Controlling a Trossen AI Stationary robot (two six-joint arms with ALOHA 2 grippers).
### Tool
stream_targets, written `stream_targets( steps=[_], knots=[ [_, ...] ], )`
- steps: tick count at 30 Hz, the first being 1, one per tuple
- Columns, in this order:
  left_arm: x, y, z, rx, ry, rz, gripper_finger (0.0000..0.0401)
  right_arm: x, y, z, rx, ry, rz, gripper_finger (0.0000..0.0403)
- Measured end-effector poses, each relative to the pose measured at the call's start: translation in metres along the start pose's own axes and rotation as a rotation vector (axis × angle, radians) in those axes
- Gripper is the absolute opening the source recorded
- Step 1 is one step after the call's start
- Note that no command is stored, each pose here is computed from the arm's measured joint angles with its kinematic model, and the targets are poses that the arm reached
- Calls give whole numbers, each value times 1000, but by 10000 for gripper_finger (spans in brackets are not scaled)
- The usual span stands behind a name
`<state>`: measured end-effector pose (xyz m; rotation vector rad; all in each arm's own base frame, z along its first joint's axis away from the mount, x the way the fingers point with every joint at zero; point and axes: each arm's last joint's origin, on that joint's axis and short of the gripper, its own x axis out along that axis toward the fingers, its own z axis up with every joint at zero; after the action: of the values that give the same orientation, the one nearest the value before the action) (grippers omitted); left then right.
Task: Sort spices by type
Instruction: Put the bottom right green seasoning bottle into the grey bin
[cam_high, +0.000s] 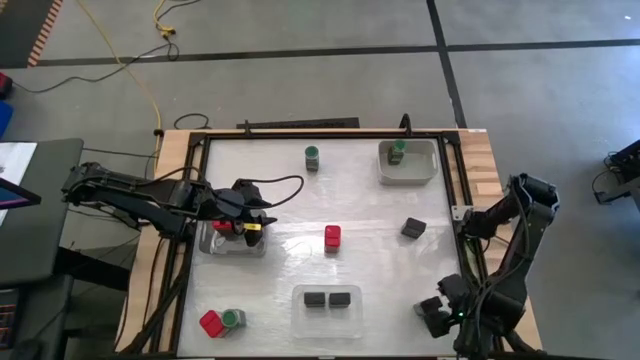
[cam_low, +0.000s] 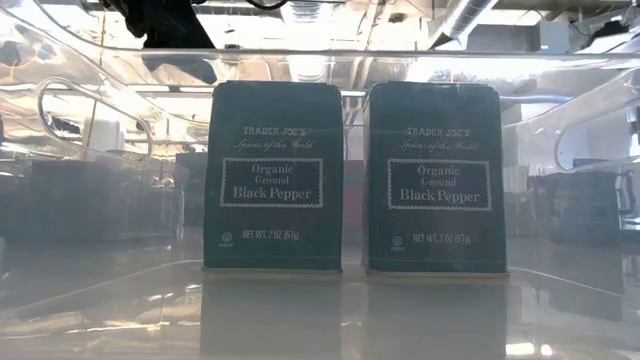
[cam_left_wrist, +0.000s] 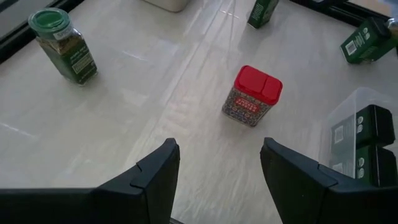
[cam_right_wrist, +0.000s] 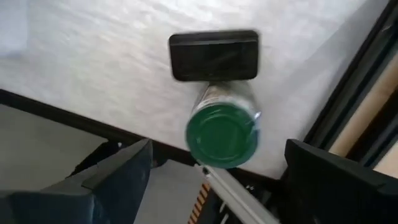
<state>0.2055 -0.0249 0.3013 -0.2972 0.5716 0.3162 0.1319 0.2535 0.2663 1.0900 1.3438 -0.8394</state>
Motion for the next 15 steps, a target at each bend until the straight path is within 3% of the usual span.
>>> stream_targets(
  steps=[6, 15],
  knots=[
    [0, 0, 0, 2, 0, 0, 215, 14, 10, -9, -10, 21, 23, 396],
    [0, 0, 0, 3, 0, 1, 215, 38, 20, -14, 11, 21, -42, 389]
  ],
)
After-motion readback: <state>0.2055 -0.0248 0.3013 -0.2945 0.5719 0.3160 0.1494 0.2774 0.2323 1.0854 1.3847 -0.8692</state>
